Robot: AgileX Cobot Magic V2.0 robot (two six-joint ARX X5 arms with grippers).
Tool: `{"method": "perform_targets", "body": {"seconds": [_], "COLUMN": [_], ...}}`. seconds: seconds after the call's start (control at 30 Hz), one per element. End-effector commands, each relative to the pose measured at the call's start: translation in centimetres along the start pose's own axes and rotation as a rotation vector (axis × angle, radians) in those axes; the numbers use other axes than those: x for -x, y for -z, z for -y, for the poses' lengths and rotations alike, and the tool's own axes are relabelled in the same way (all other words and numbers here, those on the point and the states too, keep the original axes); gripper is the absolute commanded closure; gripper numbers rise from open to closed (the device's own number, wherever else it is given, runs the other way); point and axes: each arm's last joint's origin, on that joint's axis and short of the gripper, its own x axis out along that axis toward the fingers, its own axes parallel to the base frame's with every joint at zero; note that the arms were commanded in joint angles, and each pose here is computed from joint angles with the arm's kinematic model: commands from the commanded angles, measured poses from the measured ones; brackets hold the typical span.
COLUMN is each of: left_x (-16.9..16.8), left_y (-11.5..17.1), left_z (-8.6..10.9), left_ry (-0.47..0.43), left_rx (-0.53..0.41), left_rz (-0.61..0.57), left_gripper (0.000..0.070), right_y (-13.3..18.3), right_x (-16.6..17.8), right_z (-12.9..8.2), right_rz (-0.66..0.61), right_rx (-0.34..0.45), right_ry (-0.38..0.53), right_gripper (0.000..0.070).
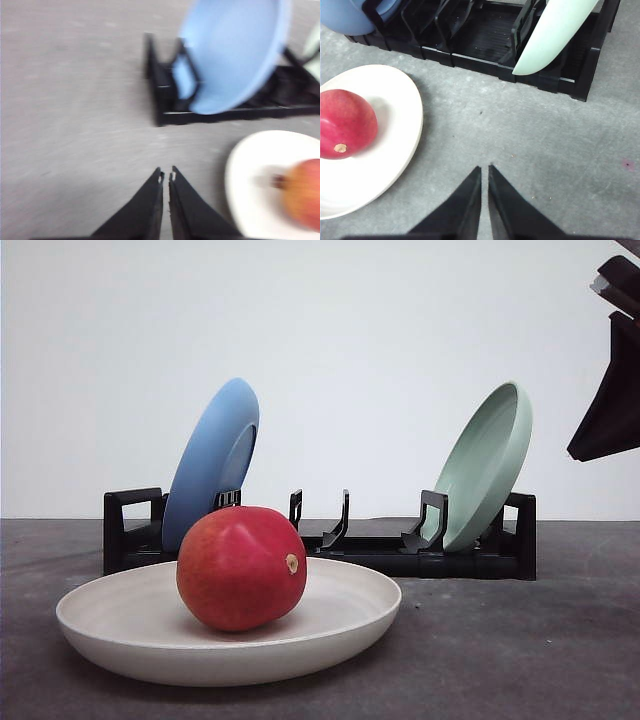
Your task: Place pomegranate in white plate
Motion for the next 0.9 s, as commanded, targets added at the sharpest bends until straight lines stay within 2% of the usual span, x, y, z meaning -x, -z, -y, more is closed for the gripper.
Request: {"method": "perform_targets", "body": {"seconds": [0.0, 0.23, 0.47, 0.73, 0.87], "left_x": [0.0, -0.3, -0.2, -1.2, -1.4], "left_y": [0.7, 3.9, 6.0, 7.8, 7.8], "left_z": [-0.4, -2.1, -2.9, -3.2, -3.1], "left_ry": [-0.028, -0.135, -0.201, -0.193, -0.17], "left_rx": [-0.01, 0.029, 0.024, 0.017, -0.04], "left_rz": [0.017, 0.175, 0.256, 0.264, 0.286], "left_gripper": [0.07, 0.07, 0.07, 0.07, 0.07], "right_y": [-0.2, -0.2, -0.2, -0.2, -0.2], "right_x": [0.0, 0.0, 0.0, 0.0, 0.0], "right_z": [-0.1, -0.1, -0.1, -0.1, -0.1], "right_rz": [0.003, 0.003, 0.003, 0.005, 0.01], "right_rx": [0.0, 0.0, 0.0, 0.0, 0.002], "right_ry": [-0.004, -0.004, -0.004, -0.004, -0.006], "right_gripper": [0.0683, 0.0683, 0.0683, 0.0682, 0.0683]}}
